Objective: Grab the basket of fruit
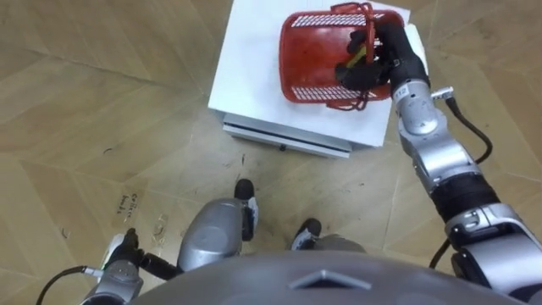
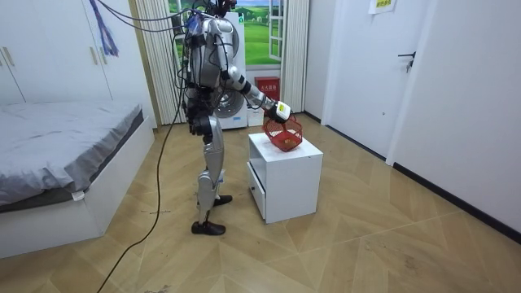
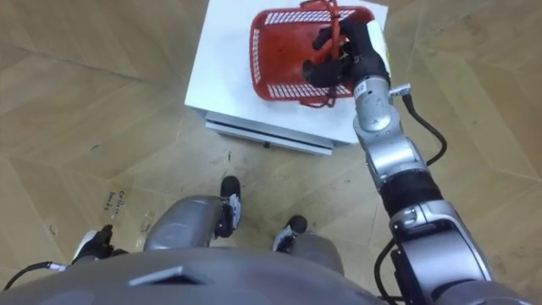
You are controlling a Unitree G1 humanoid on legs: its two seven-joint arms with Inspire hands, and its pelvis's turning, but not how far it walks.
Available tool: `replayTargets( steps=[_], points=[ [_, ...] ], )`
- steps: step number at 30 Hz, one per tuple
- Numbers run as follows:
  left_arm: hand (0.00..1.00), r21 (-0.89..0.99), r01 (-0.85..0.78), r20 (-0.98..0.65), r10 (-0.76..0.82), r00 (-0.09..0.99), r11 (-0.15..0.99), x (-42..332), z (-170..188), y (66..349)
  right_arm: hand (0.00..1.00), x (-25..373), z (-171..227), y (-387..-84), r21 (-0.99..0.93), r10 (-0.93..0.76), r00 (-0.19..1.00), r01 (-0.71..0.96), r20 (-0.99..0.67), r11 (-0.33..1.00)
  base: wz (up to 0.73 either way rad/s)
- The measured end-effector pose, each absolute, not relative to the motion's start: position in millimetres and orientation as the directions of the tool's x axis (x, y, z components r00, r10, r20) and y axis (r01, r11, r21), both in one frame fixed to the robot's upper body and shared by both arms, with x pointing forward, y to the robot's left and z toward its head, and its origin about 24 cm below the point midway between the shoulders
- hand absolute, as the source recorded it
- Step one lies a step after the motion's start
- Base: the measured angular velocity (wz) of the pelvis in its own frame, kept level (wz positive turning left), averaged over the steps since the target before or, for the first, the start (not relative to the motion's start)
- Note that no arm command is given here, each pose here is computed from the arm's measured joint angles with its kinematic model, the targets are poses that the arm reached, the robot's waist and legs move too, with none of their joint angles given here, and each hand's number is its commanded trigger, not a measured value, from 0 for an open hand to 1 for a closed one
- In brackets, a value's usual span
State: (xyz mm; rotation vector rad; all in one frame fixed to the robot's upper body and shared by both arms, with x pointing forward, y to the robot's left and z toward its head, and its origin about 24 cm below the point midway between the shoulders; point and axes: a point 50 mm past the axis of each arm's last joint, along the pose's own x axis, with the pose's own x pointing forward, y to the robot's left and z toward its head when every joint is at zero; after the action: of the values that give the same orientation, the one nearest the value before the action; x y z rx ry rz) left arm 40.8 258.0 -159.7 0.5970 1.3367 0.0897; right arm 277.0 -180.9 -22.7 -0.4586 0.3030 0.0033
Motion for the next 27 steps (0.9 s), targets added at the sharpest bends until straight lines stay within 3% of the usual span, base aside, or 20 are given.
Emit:
replayTargets(
  steps=[27],
  points=[
    [0.00, 0.437, 0.288, -0.894, 0.377, 0.241, 0.852, 41.3, -160.4, 258.3, 0.00, 274.7, -26.3, -179.5, -0.432, -0.048, 0.950, -0.094, -0.308, 0.897, 0.00]
  ],
)
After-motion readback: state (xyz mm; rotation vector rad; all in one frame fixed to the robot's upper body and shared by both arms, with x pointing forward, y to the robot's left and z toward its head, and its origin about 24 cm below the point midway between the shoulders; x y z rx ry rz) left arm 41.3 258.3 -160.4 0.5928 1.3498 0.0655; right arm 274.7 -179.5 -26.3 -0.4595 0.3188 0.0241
